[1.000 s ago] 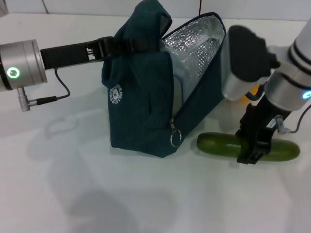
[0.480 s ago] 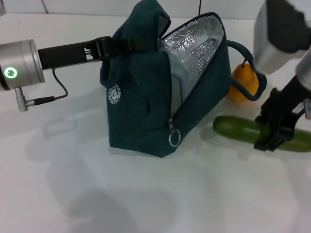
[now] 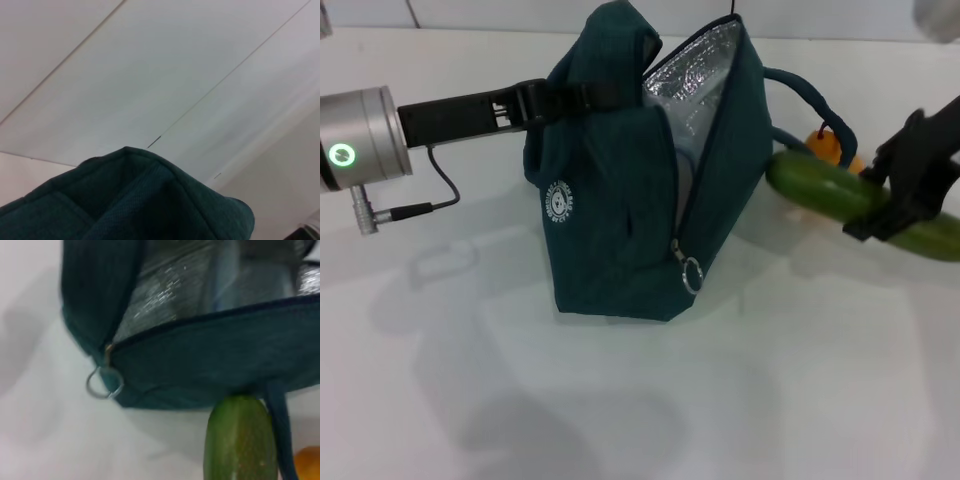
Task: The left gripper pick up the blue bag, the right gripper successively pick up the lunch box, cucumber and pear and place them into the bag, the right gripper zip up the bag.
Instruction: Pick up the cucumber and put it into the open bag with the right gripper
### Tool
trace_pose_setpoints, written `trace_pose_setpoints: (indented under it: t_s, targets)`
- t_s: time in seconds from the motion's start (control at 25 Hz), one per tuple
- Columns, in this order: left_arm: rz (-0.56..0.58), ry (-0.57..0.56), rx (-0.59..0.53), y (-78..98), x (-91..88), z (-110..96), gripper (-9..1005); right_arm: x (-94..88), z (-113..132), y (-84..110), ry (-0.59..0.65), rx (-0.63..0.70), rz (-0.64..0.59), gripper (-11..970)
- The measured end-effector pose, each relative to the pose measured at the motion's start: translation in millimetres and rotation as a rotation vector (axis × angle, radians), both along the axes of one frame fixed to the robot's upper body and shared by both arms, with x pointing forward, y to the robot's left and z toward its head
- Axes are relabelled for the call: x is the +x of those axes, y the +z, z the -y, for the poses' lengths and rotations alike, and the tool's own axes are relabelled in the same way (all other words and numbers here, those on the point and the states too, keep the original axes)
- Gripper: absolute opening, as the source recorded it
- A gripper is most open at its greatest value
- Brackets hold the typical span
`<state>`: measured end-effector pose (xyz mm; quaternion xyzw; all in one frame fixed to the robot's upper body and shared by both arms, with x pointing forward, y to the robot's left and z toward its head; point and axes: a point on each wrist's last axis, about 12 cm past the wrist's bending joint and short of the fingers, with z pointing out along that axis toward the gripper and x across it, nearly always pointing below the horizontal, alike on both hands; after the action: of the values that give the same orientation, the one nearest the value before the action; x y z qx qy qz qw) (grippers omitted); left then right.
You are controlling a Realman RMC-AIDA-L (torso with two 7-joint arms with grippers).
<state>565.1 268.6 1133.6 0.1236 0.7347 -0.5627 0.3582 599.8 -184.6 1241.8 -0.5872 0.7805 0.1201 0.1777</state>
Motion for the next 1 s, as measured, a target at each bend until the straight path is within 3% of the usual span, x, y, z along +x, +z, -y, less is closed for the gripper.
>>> trace_pose_setpoints:
  t_s: [0.24,0.28,0.6,0.8,1.0]
  targets:
    - [-0.003,-0.001,-0.004,-1.2,-0.8,2,41,6.7,17,18.6,-0.087,0.102,0.066,583]
    - [-0.003,0.0,-0.005,-1.2,-0.8,2,41,9.4,28,33.0,-0.136,0.19,0.112,583]
    - [-0.002,-0.001,-0.008,-1.0,-0.9,2,41,8.6,41,60.3,-0.149,0.403,0.187,582]
    - [-0.002,-0.001,-0.008,-1.2,-1.2,2,41,3.9,46,62.8,-0.128,0.593,0.258,581]
    - [-0.004,-0.001,-0.008,-0.8,-0.9,2,41,1.1,47,53.6,-0.068,0.767,0.299,582]
